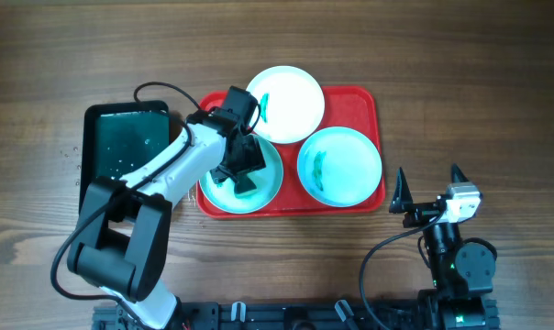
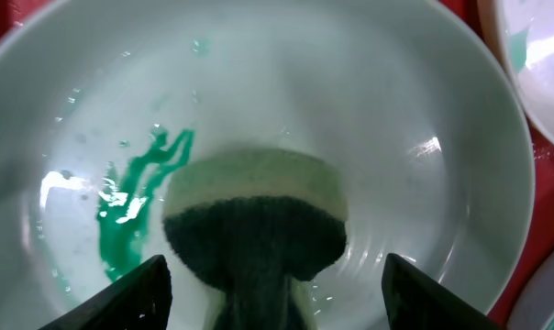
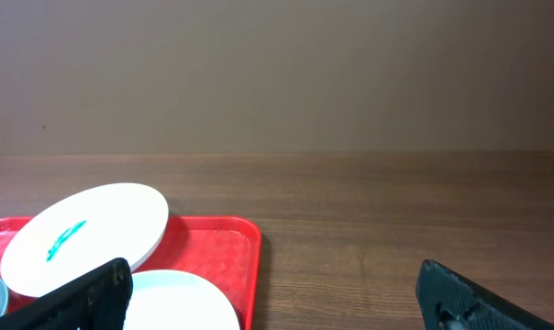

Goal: Clean dirty plates on tray and stack at the side

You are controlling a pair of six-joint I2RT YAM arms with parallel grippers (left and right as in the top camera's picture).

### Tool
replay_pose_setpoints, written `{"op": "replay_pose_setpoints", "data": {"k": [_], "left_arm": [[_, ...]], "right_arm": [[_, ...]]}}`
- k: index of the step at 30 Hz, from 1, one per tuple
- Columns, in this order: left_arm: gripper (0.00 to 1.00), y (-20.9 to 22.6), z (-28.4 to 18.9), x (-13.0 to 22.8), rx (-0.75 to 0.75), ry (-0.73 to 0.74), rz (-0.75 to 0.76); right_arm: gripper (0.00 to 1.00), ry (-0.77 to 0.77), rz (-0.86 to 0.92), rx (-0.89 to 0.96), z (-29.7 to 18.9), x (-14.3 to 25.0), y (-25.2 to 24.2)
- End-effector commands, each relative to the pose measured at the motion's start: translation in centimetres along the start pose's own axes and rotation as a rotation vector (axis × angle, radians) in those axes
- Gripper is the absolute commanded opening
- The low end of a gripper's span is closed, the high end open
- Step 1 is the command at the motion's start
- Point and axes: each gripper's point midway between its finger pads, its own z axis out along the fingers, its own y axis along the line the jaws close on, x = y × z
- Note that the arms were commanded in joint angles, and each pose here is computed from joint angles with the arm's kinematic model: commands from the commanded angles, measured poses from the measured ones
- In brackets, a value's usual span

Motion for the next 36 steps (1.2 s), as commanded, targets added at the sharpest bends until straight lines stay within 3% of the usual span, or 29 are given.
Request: {"op": "replay_pose_setpoints", "data": {"k": [1,4,5,6,10,14,15,17,19,22,24,27,28,31,32,33,34,36], "left_arm": [[0.72,-0.1,-5.6,-3.2,0.026,-0.102,-0.043],[0.77,1.5,-12.0,-4.7,0.070,-0.182,-0.109],[0.97,2.5,-13.6,-4.9,0.082,-0.209,-0.137],[1.00,3.8,-14.9,-5.0,0.086,-0.229,-0.172],[1.00,9.8,-16.8,-4.6,0.033,-0.216,-0.338],[1.00,12.2,-15.5,-3.4,-0.016,-0.151,-0.401],[1.00,12.4,-14.9,-3.1,-0.023,-0.137,-0.402],[1.00,12.6,-14.2,-2.6,-0.032,-0.119,-0.406],[1.00,12.8,-13.9,-2.3,-0.039,-0.106,-0.407],[1.00,12.8,-13.9,-2.3,-0.039,-0.106,-0.407],[1.00,12.7,-13.9,-2.3,-0.034,-0.107,-0.407],[1.00,12.7,-13.9,-2.3,-0.034,-0.107,-0.407],[1.00,12.7,-13.9,-2.3,-0.034,-0.107,-0.407],[1.00,12.6,-13.8,-2.3,-0.032,-0.106,-0.407],[1.00,12.5,-13.8,-2.3,-0.025,-0.102,-0.406],[1.00,12.3,-13.8,-2.2,-0.016,-0.097,-0.406],[1.00,12.2,-13.8,-2.2,-0.011,-0.094,-0.405],[1.00,12.0,-13.8,-2.2,-0.001,-0.089,-0.405]], "right_arm": [[0.99,-0.009,-0.012,0.018,0.0,-0.2,-0.3],[1.00,-0.009,-0.013,0.018,0.0,-0.2,-0.3],[1.00,-0.009,-0.012,0.018,0.0,-0.2,-0.3],[1.00,-0.009,-0.013,0.018,0.0,-0.2,-0.3],[1.00,-0.009,-0.012,0.018,0.0,-0.2,-0.3],[0.99,-0.030,0.024,-0.018,0.0,-0.7,0.3],[1.00,-0.040,0.170,-0.171,-0.3,-1.3,2.9],[1.00,0.185,0.633,-0.590,-3.1,-0.5,9.8],[1.00,0.288,1.005,-0.594,-3.3,-1.3,10.1],[1.00,-0.142,0.770,-0.945,-8.6,-12.3,11.8],[1.00,-0.210,0.736,-0.933,-9.7,-17.1,11.6],[0.99,0.063,0.503,-0.778,-7.0,-18.9,12.5],[1.00,0.460,0.361,-0.683,-4.3,-18.1,12.4],[0.99,0.725,0.472,-0.679,-2.2,-18.4,13.1],[0.64,0.817,0.567,-0.695,-0.9,-18.3,13.7],[0.18,0.886,0.638,-0.682,0.6,-17.3,14.0],[0.10,0.930,0.632,-0.698,1.9,-16.0,14.6],[0.15,1.058,0.532,-0.572,4.5,-11.1,15.4]]}}
